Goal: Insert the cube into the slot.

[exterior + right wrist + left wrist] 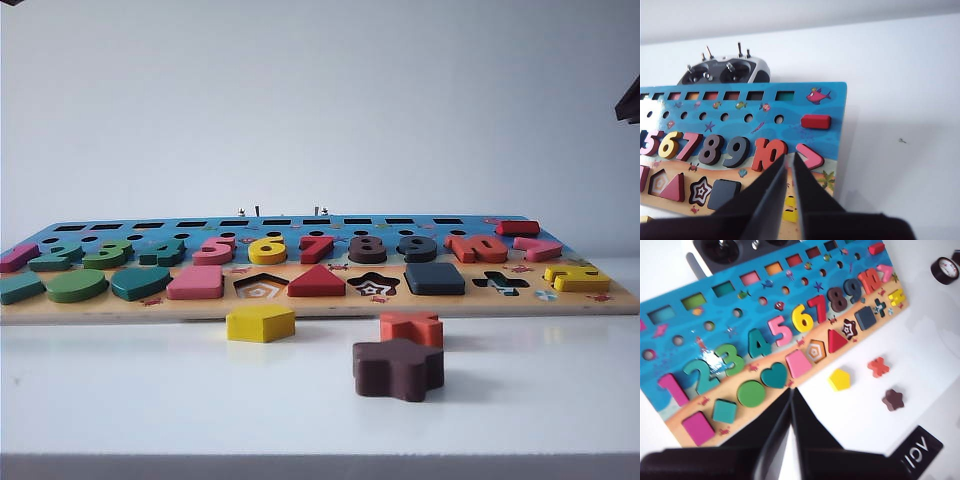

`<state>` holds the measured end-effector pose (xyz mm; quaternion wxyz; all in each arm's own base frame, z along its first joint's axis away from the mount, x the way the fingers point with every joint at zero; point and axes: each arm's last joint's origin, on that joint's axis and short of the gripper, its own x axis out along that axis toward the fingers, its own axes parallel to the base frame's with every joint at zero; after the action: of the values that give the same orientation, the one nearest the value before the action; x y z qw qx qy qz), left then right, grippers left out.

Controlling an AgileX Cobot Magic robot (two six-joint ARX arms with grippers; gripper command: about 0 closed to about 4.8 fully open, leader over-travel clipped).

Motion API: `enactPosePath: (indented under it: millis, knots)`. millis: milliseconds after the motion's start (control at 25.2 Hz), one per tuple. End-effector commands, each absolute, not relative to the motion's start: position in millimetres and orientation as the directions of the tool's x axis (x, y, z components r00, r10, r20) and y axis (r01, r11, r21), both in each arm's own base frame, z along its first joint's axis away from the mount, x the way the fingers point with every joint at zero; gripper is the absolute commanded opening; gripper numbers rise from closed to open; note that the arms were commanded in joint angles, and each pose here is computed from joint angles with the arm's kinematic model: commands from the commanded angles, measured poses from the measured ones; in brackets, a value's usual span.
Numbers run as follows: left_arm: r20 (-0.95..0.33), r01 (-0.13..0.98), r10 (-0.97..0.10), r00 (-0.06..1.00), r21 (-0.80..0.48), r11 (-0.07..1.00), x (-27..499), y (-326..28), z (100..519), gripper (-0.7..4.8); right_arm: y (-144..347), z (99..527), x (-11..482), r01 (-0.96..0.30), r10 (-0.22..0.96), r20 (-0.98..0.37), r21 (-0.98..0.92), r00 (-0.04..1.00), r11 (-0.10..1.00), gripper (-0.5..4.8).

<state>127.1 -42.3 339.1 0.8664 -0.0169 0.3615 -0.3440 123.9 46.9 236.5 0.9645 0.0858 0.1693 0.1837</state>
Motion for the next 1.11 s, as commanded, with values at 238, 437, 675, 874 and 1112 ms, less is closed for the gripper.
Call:
enactPosePath:
  millis: [238, 437, 675, 874, 1112]
  knots:
    - [-0.567, 0.549, -0.534, 0.627, -0.164, 0.819, 131.0, -40.1, 342.2, 0.17, 42.7, 229.5, 117.8, -0.328, 0.386, -0.264, 0.238, 0.884, 0.914, -0.07]
    - [-0.549, 0.523, -0.497, 0.672, -0.124, 0.843, 129.6, -38.4, 337.1, 0.17, 41.0, 220.2, 113.0, -0.330, 0.386, -0.246, 0.238, 0.889, 0.913, -0.07]
    - [-0.507, 0.472, -0.439, 0.742, -0.070, 0.879, 126.1, -35.5, 328.7, 0.17, 31.9, 203.2, 102.2, -0.298, 0.340, -0.168, 0.234, 0.925, 0.925, -0.06]
    - [-0.484, 0.452, -0.420, 0.768, -0.056, 0.890, 121.6, -33.8, 328.8, 0.17, 21.5, 198.7, 94.0, -0.242, 0.268, -0.090, 0.232, 0.959, 0.942, -0.06]
    - [-0.422, 0.426, -0.398, 0.815, -0.031, 0.904, 118.8, -32.3, 329.9, 0.17, 17.6, 193.9, 91.6, -0.214, 0.234, -0.065, 0.230, 0.970, 0.949, -0.06]
